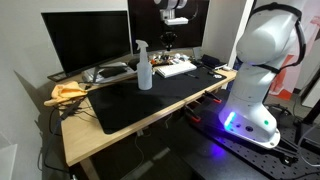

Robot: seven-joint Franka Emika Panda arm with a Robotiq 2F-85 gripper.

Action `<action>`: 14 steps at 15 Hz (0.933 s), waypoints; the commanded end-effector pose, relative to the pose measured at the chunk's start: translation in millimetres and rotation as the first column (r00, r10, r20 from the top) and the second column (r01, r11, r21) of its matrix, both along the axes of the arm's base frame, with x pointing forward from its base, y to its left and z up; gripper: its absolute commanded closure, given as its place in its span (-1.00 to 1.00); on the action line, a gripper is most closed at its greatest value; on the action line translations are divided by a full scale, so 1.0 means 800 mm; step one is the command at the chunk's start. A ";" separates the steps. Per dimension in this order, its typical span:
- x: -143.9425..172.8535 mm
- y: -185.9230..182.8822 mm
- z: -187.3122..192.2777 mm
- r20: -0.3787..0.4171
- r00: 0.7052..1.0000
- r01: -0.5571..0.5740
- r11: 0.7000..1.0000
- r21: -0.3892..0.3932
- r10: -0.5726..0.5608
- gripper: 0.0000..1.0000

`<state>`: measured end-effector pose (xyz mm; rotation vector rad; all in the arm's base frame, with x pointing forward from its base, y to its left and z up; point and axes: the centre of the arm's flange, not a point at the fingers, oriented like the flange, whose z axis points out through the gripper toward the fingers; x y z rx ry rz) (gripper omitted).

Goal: Press the top left button on the keyboard.

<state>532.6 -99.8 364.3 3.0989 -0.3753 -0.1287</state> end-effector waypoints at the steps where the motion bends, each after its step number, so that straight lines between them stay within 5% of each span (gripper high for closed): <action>1: 0.025 -0.008 -0.017 -0.005 0.999 0.042 0.999 0.002 -0.042 1.00; 14: 0.083 -0.014 -0.088 -0.071 0.989 0.127 0.992 -0.026 -0.129 1.00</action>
